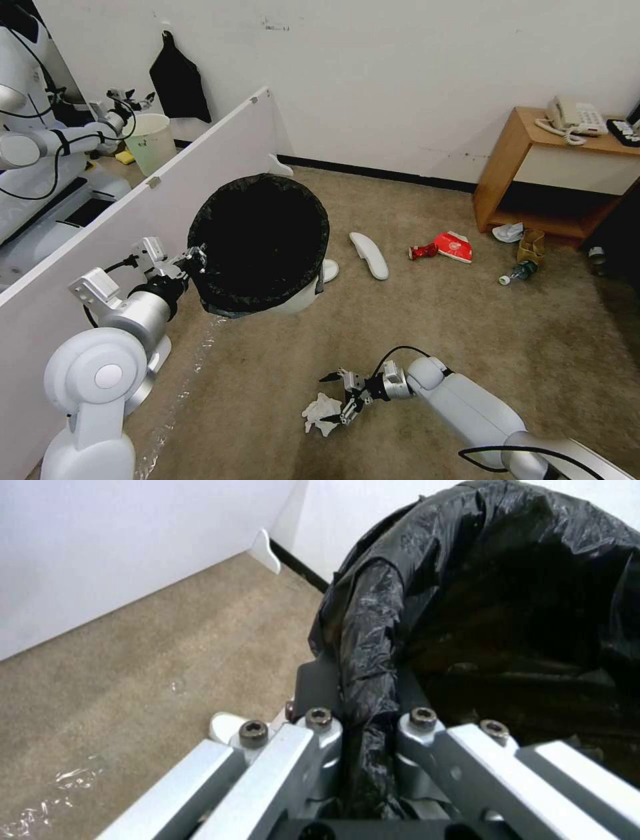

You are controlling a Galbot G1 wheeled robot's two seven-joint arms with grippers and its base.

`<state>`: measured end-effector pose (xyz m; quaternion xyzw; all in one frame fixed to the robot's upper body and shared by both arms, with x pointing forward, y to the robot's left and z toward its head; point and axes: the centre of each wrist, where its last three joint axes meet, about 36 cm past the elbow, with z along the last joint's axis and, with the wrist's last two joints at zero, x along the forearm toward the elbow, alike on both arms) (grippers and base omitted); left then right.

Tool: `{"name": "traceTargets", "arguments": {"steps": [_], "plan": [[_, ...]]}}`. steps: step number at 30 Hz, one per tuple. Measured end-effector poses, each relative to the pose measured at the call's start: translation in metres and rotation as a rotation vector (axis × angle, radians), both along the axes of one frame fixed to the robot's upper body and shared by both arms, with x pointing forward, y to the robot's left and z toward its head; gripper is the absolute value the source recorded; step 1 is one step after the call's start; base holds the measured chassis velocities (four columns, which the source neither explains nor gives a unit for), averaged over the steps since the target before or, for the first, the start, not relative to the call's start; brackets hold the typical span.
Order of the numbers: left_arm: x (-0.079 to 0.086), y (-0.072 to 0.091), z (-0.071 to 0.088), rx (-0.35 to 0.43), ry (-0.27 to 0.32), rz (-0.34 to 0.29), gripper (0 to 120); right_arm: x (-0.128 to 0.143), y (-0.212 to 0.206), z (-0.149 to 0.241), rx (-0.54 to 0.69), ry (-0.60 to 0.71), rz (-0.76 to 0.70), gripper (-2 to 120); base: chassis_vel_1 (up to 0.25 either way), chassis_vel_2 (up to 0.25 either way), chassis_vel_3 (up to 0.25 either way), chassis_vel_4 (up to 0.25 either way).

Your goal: Pick up the trash bin, then pick up the garbage from the floor and place it into the trash bin.

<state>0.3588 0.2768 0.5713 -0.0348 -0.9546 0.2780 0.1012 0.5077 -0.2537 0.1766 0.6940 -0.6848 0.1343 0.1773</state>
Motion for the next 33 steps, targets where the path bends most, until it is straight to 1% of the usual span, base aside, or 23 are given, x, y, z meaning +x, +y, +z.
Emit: {"name": "traceTargets", "arguments": {"steps": [19, 33], "plan": [[-0.002, 0.000, 0.002, -0.001, -0.008, 0.001, 4, -0.015, -0.010, -0.012, -0.009, 0.015, -0.014, 100, 0.000, 0.000, 0.000, 0.000], [-0.008, 0.001, 0.003, 0.007, -0.008, 0.006, 4, -0.021, -0.022, -0.019, -0.014, 0.022, -0.046, 100, 0.000, 0.000, 0.000, 0.000]]}}
